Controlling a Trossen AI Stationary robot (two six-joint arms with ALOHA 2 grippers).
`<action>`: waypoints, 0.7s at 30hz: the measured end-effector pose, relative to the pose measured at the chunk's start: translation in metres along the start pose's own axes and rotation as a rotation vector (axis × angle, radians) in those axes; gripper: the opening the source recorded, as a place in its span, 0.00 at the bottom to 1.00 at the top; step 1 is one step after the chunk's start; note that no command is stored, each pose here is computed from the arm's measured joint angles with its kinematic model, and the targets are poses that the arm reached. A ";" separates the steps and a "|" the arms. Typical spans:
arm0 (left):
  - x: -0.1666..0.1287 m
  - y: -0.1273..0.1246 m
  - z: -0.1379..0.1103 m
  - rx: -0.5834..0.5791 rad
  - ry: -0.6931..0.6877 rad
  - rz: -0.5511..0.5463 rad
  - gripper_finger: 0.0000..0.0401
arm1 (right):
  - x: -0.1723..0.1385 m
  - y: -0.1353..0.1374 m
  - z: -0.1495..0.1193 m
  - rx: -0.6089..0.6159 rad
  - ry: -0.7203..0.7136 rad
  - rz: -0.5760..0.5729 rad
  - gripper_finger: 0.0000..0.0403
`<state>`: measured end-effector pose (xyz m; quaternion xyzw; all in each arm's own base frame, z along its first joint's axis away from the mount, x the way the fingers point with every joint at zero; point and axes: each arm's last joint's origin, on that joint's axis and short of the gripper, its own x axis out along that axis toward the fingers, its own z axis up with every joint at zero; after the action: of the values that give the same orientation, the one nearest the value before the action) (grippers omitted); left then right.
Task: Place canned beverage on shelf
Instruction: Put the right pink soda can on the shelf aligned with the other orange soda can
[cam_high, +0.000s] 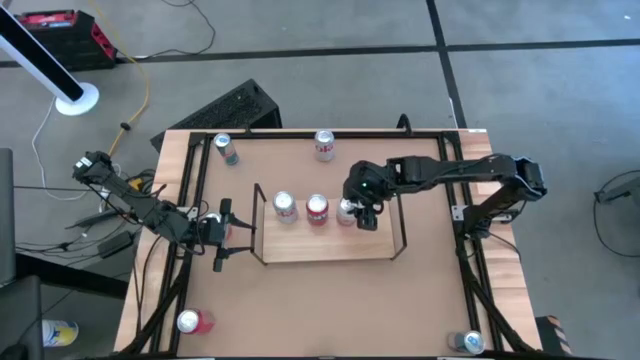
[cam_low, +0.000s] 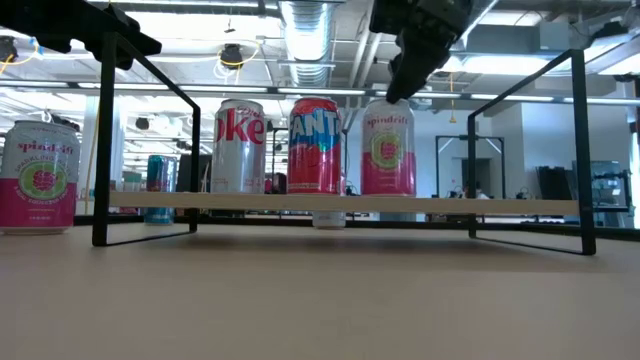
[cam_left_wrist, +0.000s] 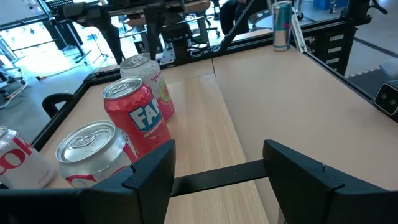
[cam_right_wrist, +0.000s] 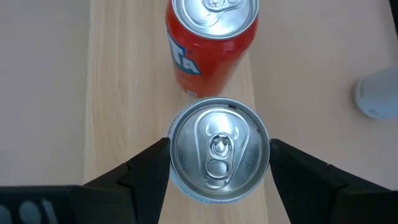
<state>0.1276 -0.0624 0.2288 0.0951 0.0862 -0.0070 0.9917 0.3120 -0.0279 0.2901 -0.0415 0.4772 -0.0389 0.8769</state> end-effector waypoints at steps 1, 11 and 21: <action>0.000 0.000 0.000 0.000 0.000 0.000 0.57 | 0.000 -0.001 0.000 -0.011 0.000 -0.002 0.69; 0.000 0.000 0.000 0.000 0.000 0.000 0.57 | 0.000 -0.006 0.000 -0.030 0.001 -0.017 0.68; 0.000 0.000 0.000 0.000 0.000 0.000 0.57 | 0.000 -0.004 0.000 -0.013 -0.003 0.015 0.69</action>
<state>0.1276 -0.0625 0.2288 0.0950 0.0862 -0.0071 0.9917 0.3118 -0.0318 0.2901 -0.0434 0.4763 -0.0291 0.8777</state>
